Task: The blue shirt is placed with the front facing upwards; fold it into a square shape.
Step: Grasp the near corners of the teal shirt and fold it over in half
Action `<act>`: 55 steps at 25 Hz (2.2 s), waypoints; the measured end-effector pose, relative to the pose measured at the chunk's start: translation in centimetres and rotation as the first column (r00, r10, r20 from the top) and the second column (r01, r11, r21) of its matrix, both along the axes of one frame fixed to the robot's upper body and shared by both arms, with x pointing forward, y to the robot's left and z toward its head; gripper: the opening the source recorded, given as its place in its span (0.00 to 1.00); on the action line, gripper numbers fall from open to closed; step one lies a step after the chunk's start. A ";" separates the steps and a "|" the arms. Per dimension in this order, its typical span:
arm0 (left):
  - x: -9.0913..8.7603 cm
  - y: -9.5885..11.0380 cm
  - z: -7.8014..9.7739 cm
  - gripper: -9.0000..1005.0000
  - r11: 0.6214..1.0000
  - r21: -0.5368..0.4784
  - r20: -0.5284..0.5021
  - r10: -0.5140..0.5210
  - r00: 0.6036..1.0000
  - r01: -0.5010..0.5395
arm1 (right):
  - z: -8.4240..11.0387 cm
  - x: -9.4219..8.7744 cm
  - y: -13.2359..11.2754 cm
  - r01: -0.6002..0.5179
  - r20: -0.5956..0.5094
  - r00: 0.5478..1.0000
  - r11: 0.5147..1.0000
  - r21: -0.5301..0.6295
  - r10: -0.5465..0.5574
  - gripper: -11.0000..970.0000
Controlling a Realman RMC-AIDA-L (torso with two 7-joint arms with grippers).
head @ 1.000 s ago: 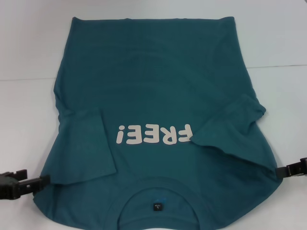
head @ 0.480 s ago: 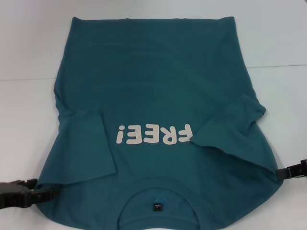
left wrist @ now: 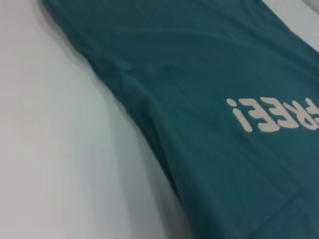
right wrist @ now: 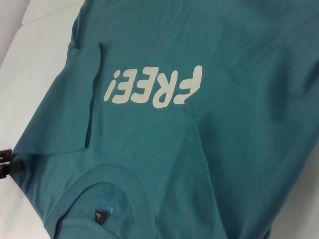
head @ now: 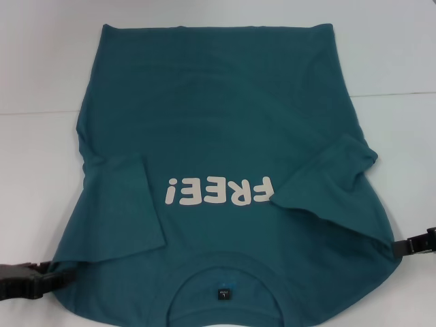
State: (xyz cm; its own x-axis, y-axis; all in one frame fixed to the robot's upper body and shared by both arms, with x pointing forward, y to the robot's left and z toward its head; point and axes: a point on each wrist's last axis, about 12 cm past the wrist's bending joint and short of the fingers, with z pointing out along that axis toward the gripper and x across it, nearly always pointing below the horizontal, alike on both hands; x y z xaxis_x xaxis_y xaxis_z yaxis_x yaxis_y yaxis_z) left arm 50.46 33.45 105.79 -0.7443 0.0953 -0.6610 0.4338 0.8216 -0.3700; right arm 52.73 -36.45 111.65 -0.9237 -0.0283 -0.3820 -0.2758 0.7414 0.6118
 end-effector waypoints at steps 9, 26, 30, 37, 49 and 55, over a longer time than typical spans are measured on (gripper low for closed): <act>0.1 -0.1 0.0 0.39 1.000 0.008 -0.023 0.006 1.000 -0.005 | 0.2 -0.2 -0.2 0.015 0.006 1.000 1.000 0.027 -0.015 0.04; -0.6 -0.2 1.3 0.04 0.997 -0.081 -0.052 -0.008 0.999 0.003 | 0.5 -1.6 -1.4 0.055 0.028 0.998 0.993 0.101 -0.058 0.04; -1.3 -0.2 1.9 0.04 0.988 -0.156 -0.048 -0.021 0.999 0.013 | 0.4 -2.5 -1.9 0.055 0.033 0.998 0.990 0.129 -0.060 0.04; -2.4 -0.5 2.4 0.04 0.965 -0.261 -0.056 -0.045 0.997 0.029 | 0.1 -4.0 -2.9 0.094 0.048 0.993 0.979 0.183 -0.105 0.04; -6.5 -0.1 1.7 0.04 0.928 -0.371 -0.099 -0.073 0.992 0.031 | -0.9 -7.6 -3.9 0.164 0.050 0.980 0.928 0.335 -0.191 0.04; -7.9 0.2 1.4 0.04 0.919 -0.393 -0.120 -0.077 0.990 0.024 | -1.7 -9.3 -4.4 0.194 0.012 0.978 0.922 0.335 -0.210 0.04</act>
State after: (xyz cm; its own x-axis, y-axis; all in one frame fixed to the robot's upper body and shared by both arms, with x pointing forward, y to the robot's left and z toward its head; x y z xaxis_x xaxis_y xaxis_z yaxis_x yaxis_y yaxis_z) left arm 42.60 33.61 107.20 -0.8271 -0.1107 -0.5511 0.3971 0.5788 -0.7122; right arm 43.43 -40.88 109.97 -0.8773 0.2919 -0.3809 -0.1758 0.5431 0.8211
